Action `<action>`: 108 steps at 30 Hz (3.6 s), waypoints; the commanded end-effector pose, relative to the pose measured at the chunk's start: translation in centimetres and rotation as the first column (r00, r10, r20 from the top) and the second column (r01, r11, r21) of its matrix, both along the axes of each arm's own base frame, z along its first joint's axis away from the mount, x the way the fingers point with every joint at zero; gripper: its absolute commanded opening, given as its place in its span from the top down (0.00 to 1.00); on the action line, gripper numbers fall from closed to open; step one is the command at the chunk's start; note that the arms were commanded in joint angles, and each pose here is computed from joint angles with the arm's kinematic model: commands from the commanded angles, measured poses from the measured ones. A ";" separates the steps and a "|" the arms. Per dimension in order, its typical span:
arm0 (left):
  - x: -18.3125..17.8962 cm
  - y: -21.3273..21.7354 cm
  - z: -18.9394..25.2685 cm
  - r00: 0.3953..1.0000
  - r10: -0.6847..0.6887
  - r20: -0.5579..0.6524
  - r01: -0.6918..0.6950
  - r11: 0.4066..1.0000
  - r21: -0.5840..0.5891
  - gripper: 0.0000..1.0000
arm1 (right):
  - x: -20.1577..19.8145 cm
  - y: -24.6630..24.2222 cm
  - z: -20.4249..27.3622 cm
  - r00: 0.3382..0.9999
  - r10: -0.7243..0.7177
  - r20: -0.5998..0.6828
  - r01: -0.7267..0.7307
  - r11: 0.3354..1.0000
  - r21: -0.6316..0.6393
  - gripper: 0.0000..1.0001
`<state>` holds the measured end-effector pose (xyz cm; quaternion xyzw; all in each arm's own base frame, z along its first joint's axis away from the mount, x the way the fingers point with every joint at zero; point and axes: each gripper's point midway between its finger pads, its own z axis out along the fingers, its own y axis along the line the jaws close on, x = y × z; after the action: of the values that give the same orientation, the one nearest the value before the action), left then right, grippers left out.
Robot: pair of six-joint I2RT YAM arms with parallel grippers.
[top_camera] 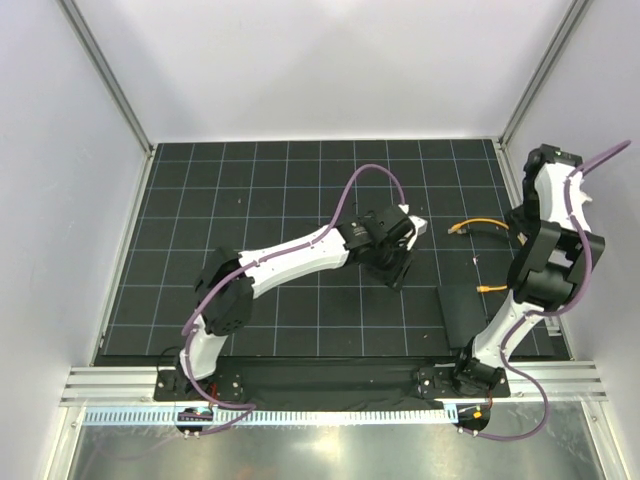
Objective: Pull the plug from the switch port
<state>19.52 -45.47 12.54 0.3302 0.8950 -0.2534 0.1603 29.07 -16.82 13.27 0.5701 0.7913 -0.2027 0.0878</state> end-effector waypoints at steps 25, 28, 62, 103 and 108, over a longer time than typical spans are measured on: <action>3.4 -7.2 -1.2 0.967 0.063 0.247 -0.055 0.998 -0.042 0.64 | -8.2 7.0 -4.1 0.856 -0.004 -0.518 -0.010 1.000 -0.024 0.53; 3.0 -8.2 -1.4 0.972 0.044 0.232 -0.031 0.998 -0.063 0.64 | -8.9 7.2 -4.8 0.826 0.016 -0.563 -0.020 1.000 0.000 0.57; 2.8 -8.3 -2.9 0.968 -0.050 0.246 0.054 0.999 -0.010 0.67 | -10.5 9.1 -6.1 0.776 0.050 -0.628 0.017 0.995 0.100 0.55; 1.0 -11.9 -3.2 0.954 0.092 -0.285 -0.158 0.963 -0.219 0.49 | -5.7 10.2 -7.0 0.873 0.253 0.417 -0.387 0.880 0.276 0.15; 1.0 -12.0 -3.8 0.928 0.155 -0.338 -0.224 0.958 -0.176 0.48 | -5.2 8.8 -7.4 0.873 0.257 0.415 -0.379 0.893 0.242 0.15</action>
<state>20.72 -56.95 7.14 0.2071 0.9018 -0.3695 0.0854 22.61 -6.85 5.75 0.4719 0.8678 0.0590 0.1439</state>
